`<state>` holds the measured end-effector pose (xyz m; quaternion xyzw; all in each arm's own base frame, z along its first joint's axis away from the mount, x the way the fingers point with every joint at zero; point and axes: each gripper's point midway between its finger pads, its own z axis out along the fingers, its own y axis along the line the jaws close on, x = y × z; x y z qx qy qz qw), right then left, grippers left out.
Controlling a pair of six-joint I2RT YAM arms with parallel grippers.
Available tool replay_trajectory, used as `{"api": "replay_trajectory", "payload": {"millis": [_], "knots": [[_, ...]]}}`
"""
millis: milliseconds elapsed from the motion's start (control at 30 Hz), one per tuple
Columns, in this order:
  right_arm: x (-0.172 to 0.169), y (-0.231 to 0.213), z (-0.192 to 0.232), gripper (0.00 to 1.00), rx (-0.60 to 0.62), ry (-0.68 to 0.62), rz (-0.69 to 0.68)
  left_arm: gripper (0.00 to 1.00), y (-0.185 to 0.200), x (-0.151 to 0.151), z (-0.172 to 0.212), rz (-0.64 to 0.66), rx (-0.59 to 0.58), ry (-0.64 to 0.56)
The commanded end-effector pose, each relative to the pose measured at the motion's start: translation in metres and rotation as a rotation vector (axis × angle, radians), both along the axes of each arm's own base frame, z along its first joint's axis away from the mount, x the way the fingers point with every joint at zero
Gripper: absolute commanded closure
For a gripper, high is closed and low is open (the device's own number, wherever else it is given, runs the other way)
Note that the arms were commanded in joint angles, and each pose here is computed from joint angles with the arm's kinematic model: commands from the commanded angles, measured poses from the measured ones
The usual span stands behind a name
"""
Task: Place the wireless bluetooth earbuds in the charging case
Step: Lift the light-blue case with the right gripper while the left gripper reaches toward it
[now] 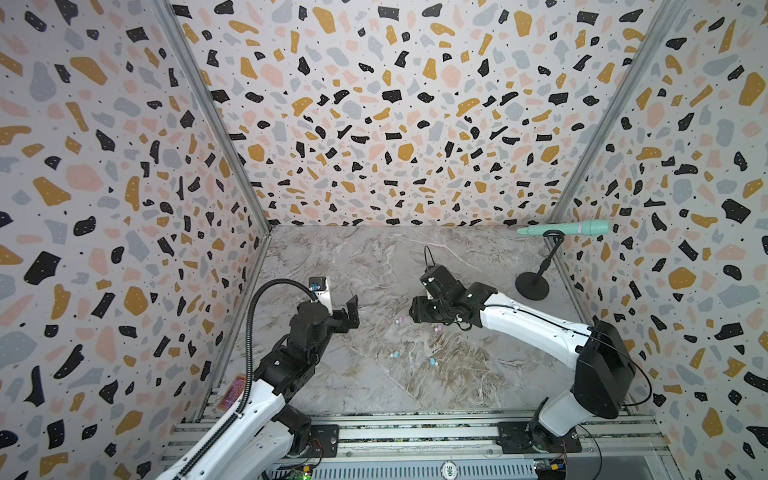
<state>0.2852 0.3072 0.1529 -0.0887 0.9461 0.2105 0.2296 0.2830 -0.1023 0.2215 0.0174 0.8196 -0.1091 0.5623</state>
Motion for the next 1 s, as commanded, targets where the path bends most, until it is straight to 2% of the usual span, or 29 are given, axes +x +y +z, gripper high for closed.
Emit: {"api": "replay_trajectory", "payload": {"millis": [0,167,300,533,767,967], "knots": [[0.001,0.015,0.032,1.00,0.058,-0.109,0.154,0.00,-0.022,0.000,0.030,-0.127,0.051,-0.143],[0.005,0.014,0.058,1.00,0.120,-0.187,0.217,0.00,-0.047,-0.012,0.037,-0.284,0.168,-0.231],[0.005,0.009,0.068,1.00,0.209,-0.205,0.247,0.00,-0.063,-0.020,0.027,-0.388,0.290,-0.285],[-0.009,-0.001,0.078,1.00,0.246,-0.284,0.282,0.00,-0.106,-0.032,-0.009,-0.604,0.442,-0.241],[-0.024,0.007,0.084,1.00,0.307,-0.300,0.370,0.00,-0.127,-0.026,-0.023,-0.654,0.586,-0.238],[-0.038,0.019,0.086,1.00,0.375,-0.282,0.463,0.00,-0.125,-0.027,-0.016,-0.638,0.579,-0.302]]}}
